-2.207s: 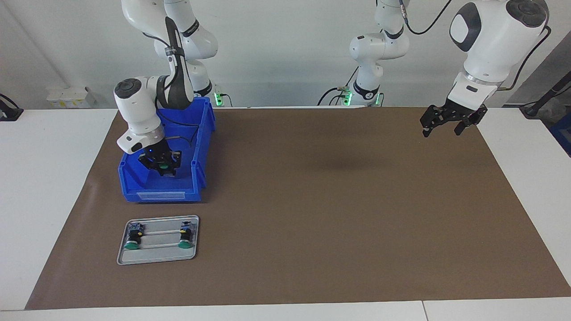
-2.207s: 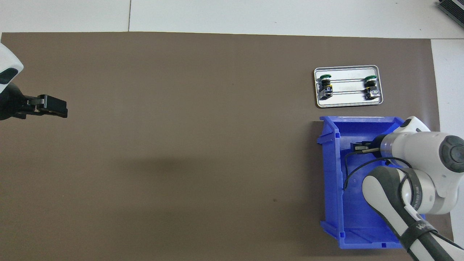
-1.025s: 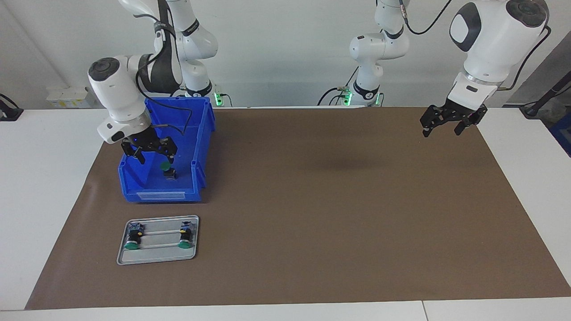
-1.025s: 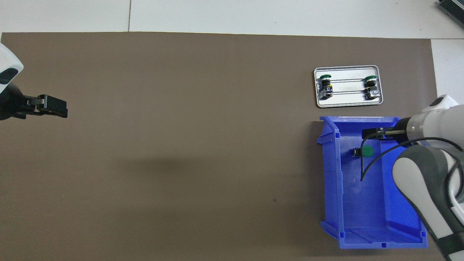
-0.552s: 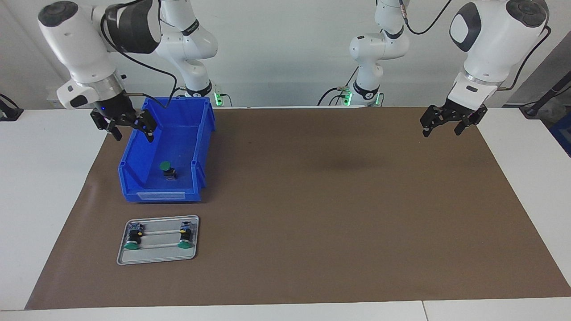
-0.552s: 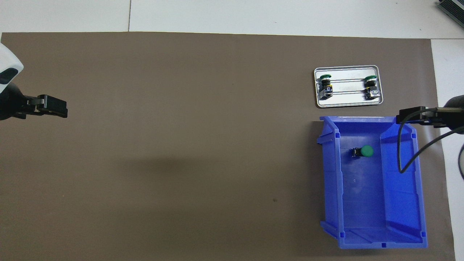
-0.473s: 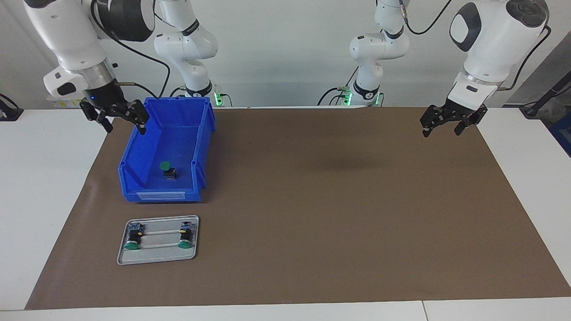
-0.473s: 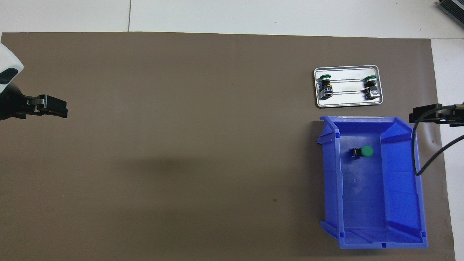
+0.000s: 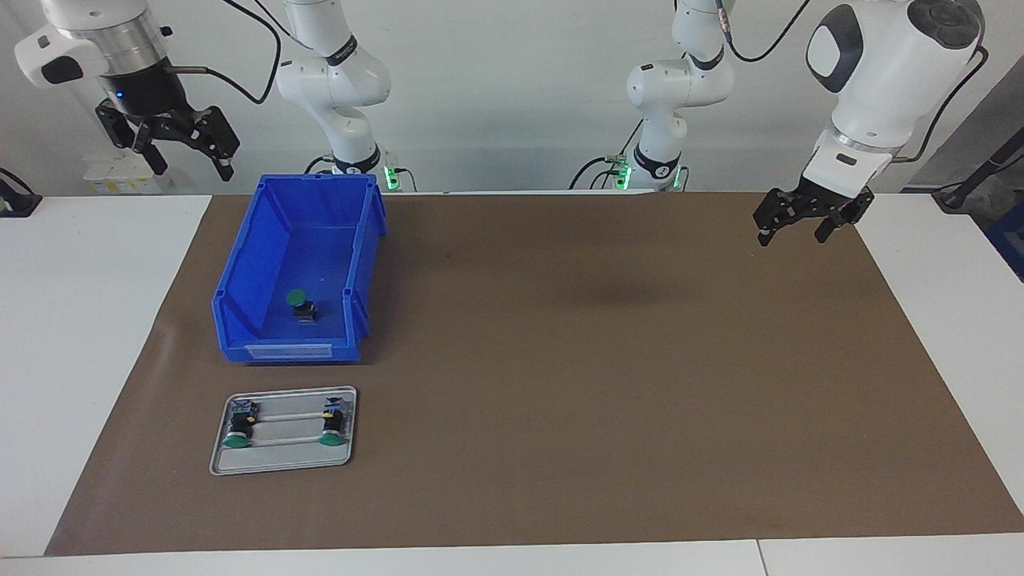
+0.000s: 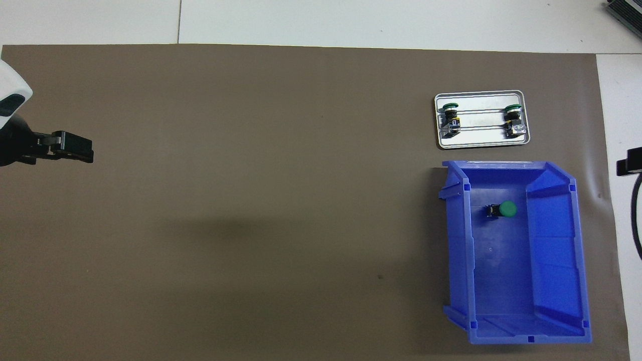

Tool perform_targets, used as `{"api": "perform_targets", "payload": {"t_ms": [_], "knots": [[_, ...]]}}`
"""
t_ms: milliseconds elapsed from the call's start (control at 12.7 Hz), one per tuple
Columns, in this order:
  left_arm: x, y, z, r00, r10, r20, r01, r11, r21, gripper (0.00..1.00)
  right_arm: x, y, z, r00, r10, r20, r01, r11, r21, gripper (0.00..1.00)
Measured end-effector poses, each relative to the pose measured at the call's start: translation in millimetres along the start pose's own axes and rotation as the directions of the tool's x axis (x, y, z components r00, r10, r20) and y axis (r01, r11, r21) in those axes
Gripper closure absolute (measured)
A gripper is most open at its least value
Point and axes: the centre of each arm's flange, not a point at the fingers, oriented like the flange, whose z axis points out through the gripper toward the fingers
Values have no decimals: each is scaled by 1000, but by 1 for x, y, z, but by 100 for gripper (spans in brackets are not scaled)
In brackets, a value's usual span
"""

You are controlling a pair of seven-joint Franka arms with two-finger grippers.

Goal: Place and press button with both arms

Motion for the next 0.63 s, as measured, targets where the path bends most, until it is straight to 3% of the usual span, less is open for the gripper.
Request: {"api": "perform_targets", "payload": {"t_ms": [236,631], "knots": [[0,0,0,1000,0,0,0,1000,0,0,6,-10,19,999,-23,39,23,1000,-3,0],[0,0,0,1000,0,0,0,1000,0,0,6,-13,21,998,-55,31,55,999,-2,0]]}}
